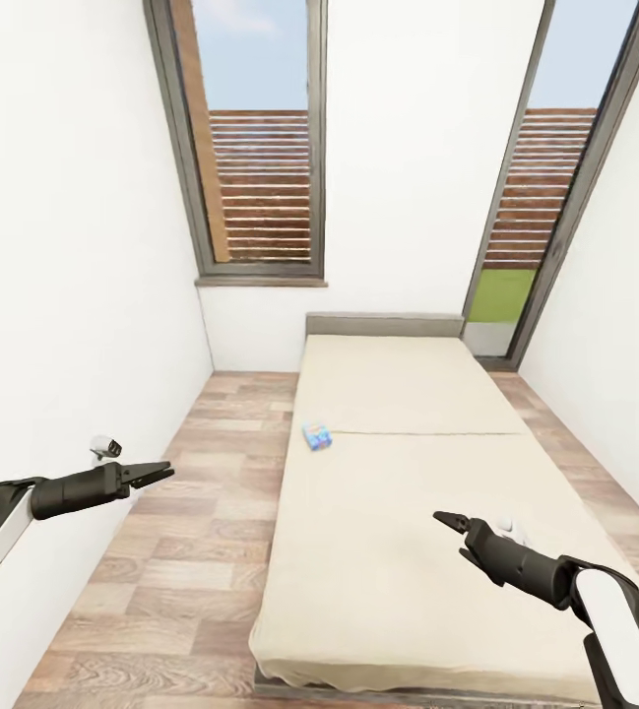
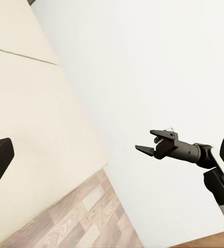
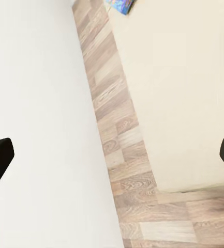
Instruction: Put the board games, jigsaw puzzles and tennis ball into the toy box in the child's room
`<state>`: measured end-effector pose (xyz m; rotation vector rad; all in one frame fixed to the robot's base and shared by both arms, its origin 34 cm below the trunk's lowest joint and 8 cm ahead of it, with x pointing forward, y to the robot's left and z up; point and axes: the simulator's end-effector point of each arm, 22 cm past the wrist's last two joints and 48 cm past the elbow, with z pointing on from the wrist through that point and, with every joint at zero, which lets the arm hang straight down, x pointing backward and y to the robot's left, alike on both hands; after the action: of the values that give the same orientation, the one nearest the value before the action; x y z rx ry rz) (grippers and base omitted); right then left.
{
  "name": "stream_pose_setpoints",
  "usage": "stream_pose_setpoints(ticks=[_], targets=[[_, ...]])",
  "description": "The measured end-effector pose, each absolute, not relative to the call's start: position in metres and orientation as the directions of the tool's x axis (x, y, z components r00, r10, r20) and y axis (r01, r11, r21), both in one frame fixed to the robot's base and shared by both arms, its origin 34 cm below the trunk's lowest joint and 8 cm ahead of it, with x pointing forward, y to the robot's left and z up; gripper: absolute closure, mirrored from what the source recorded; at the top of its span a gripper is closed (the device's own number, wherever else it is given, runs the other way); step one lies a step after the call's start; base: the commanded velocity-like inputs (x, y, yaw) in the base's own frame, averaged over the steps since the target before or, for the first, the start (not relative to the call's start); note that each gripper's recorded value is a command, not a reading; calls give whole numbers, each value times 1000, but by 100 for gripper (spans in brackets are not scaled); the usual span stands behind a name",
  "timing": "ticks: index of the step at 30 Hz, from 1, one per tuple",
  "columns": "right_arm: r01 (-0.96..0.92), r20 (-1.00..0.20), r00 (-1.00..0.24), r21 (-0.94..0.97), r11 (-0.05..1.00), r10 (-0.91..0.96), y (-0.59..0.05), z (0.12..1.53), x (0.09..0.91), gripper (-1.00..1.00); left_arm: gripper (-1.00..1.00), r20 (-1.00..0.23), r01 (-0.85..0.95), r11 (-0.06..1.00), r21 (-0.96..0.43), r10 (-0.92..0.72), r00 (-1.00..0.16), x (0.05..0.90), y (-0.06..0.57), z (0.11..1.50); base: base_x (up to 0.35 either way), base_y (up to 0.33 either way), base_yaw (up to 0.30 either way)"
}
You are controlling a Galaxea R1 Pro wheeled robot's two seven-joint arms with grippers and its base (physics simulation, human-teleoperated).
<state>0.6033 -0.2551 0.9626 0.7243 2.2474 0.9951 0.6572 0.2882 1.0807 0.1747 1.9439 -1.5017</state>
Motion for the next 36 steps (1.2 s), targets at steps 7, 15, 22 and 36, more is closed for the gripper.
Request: stream_pose_setpoints(ticks=[7,15,22,36], targets=[[242,-278,-691,780,577,667,-255,962,603,-100,-100,-573,482,330,-811,-283,-769,657,288,1081,13,19,-282],[246,-277,-689,780,576,670,-255,961,604,-100,-100,-573,483,330,-811,-283,-769,657,288,1081,1,96,-282],[246,-282,-684,780,576,673,-255,961,605,-100,-100,-573,483,330,-811,-283,-769,657,288,1081,0,35,-282],[246,-282,-683,780,576,674,-255,961,605,-100,-100,-573,482,331,-811,-283,-769,657,289,1081,0,116,-149]])
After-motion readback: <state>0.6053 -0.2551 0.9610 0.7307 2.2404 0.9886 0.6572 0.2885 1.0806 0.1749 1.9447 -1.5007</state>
